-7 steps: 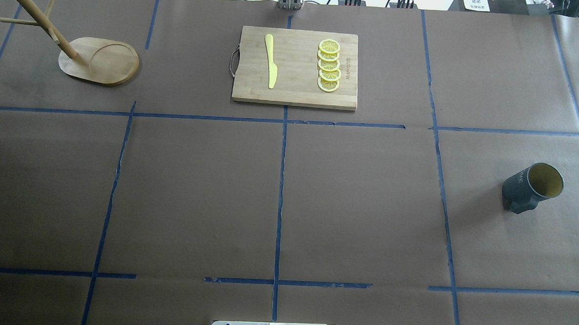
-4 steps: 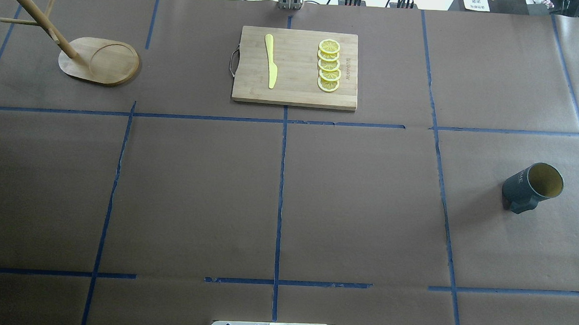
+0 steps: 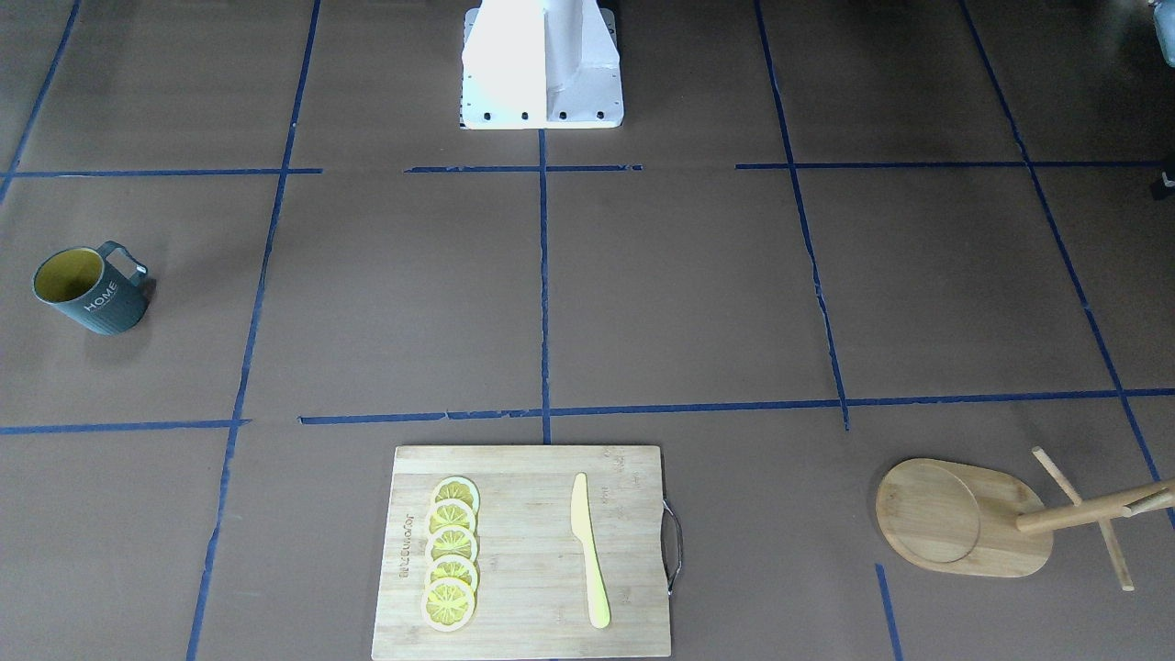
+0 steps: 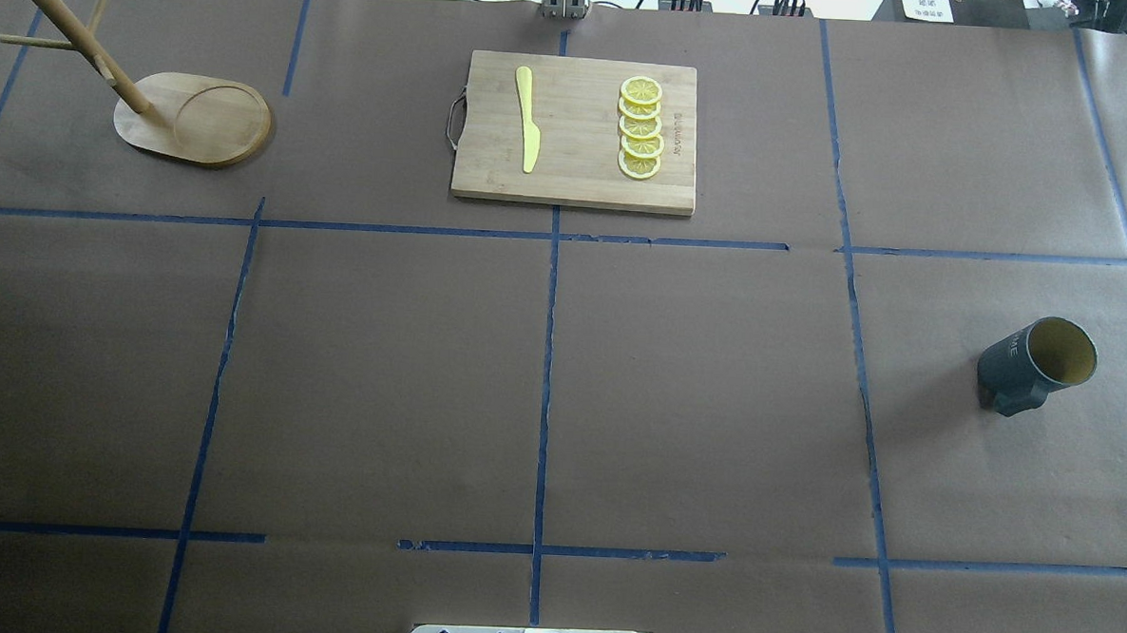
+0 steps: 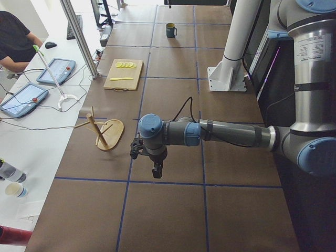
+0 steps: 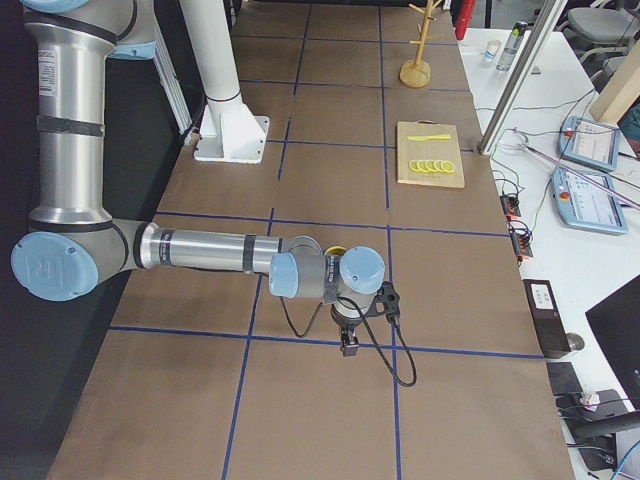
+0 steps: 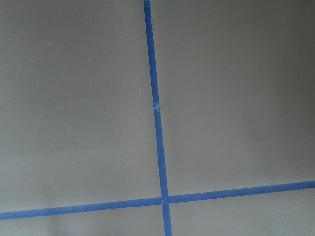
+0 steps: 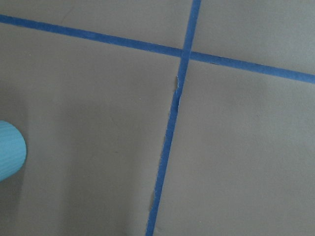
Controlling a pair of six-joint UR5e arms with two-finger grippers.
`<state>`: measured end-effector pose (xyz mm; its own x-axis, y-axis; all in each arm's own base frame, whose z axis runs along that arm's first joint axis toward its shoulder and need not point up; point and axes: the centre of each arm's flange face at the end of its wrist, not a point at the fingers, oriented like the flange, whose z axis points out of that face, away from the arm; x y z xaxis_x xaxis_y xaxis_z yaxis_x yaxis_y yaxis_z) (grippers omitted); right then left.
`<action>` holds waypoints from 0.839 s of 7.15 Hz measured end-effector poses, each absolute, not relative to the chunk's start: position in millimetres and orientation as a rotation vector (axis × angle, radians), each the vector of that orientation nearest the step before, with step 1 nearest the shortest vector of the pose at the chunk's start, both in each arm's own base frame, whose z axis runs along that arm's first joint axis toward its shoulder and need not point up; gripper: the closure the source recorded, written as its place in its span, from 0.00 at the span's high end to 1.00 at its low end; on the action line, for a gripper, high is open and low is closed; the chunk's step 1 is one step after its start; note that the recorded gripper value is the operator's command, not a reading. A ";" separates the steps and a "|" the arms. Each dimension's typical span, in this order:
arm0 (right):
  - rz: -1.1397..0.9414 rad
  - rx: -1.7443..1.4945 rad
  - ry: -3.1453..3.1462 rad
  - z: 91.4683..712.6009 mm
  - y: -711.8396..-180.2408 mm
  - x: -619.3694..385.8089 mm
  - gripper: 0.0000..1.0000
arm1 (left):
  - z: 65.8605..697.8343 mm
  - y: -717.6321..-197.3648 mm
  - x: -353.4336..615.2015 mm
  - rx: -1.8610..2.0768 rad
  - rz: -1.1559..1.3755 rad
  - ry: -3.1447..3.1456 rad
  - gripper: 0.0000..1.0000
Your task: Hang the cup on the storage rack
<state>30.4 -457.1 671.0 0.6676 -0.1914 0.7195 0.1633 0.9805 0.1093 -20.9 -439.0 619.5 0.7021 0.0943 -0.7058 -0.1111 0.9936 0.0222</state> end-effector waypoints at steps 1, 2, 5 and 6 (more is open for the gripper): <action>-0.173 0.047 -0.862 662.4 -457.0 23.8 1.00 | 619.5 -439.2 -20.8 -0.022 0.115 0.784 1.00; -0.125 0.050 -0.901 651.4 -457.5 10.3 0.99 | 618.8 -439.2 -20.8 -0.020 0.115 0.784 1.00; 0.015 0.080 -0.957 618.9 -445.8 -60.7 0.96 | 618.3 -438.1 -20.8 -0.021 0.115 0.786 1.00; 0.012 0.086 -0.973 607.9 -439.9 -79.4 0.97 | 619.3 -437.6 -20.8 -0.024 0.114 0.786 1.00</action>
